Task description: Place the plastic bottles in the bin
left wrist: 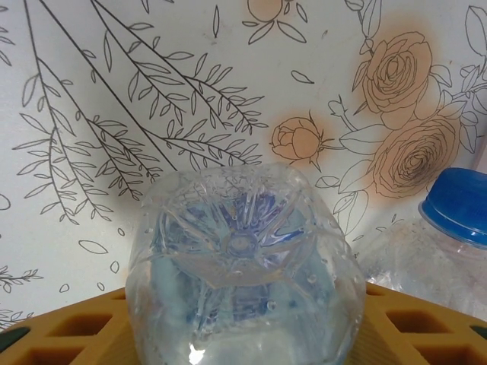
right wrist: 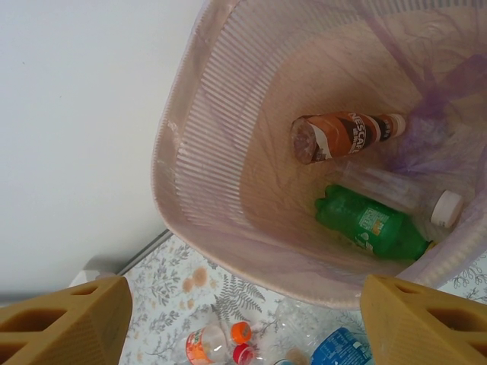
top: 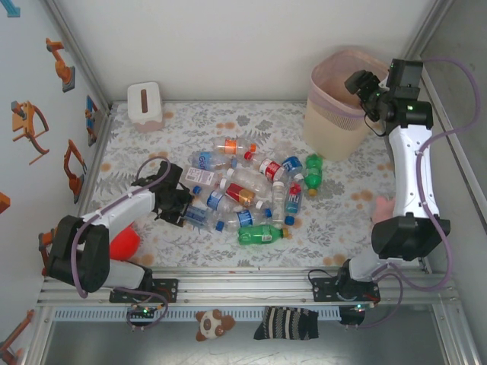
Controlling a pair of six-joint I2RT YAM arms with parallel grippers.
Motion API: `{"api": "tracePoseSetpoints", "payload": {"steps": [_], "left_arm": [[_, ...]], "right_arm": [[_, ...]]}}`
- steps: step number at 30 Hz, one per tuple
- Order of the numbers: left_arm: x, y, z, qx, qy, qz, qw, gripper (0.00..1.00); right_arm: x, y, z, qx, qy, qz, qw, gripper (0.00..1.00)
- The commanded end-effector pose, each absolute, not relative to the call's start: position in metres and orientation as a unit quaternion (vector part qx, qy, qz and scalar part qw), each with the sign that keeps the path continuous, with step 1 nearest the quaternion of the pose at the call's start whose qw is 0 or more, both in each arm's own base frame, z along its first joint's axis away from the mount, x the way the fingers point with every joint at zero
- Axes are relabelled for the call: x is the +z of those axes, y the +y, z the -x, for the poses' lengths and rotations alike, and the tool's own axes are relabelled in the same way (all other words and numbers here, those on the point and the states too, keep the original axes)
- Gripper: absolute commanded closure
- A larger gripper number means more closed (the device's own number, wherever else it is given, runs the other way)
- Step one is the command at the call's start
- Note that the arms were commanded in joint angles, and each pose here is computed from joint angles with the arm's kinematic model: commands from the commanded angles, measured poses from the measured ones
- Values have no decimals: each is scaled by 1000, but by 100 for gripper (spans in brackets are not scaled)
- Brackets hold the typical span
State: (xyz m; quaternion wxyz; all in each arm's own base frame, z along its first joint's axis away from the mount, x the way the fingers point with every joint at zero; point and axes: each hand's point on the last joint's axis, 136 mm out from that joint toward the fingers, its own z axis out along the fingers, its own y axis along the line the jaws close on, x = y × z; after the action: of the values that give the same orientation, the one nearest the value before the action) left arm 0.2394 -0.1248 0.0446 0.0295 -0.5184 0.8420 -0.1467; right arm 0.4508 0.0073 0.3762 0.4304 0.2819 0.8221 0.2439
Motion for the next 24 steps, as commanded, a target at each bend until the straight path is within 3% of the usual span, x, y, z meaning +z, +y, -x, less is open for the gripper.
{"api": "tracePoseSetpoints", "payload": {"steps": [1, 8, 15, 24], "left_arm": [[62, -117, -241, -144, 847, 509, 53, 45], [108, -105, -256, -163, 870, 442, 145, 45], [185, -117, -280, -258, 869, 312, 283, 46], [296, -156, -281, -422, 787, 126, 432, 48]], "right_arm": [[395, 1, -443, 238, 809, -279, 459, 23], [412, 18, -438, 272, 807, -223, 474, 24], [448, 74, -421, 395, 771, -65, 496, 28], [477, 123, -376, 454, 717, 79, 523, 28]]}}
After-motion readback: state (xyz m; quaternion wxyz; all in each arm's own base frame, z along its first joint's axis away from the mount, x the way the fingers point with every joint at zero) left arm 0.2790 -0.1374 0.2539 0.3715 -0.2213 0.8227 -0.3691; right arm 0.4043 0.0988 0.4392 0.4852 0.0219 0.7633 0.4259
